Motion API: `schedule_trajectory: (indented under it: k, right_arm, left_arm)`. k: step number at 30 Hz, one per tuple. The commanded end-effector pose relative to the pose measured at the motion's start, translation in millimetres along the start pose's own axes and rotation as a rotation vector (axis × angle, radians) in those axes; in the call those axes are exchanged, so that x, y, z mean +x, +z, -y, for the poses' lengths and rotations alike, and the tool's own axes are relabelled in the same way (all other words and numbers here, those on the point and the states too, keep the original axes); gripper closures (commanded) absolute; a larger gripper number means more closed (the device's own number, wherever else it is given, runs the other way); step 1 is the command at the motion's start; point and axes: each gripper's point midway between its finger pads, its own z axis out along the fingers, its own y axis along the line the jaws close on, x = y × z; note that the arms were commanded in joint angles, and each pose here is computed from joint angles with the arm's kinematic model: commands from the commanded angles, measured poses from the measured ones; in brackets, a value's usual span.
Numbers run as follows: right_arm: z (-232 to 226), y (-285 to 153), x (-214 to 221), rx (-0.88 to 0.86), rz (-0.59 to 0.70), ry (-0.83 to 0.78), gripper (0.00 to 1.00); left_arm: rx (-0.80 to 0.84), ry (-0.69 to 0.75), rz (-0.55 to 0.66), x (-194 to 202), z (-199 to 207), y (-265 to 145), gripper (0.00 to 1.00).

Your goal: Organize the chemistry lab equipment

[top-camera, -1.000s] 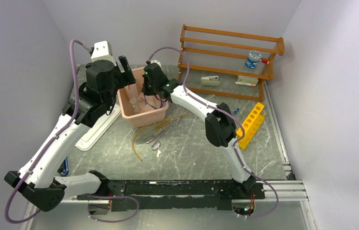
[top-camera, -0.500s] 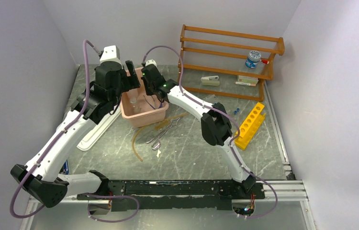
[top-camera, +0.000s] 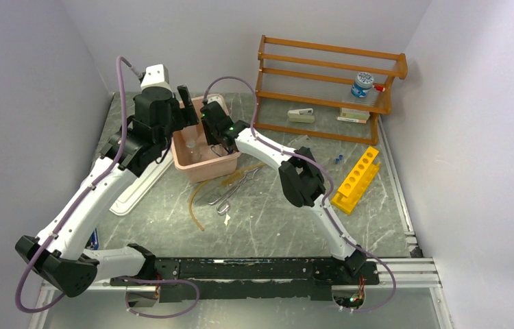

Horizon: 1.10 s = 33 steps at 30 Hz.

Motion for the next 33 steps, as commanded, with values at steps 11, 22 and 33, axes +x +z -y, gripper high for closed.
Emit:
schedule_trajectory:
  k: [11,22,33]
  right_arm:
    - [-13,-94,-108,-0.110,0.201,0.184,0.47]
    - [73,-185,-93,-0.024,0.243,0.481,0.46]
    - [107,-191,70,0.073,-0.041,0.854,0.48]
  left_arm:
    - [0.057,-0.017,0.018,-12,6,-7,0.12]
    - [0.405,0.137,0.023,-3,54,-25,0.03]
    - [0.877,0.284,-0.060,55,106,-70,0.08]
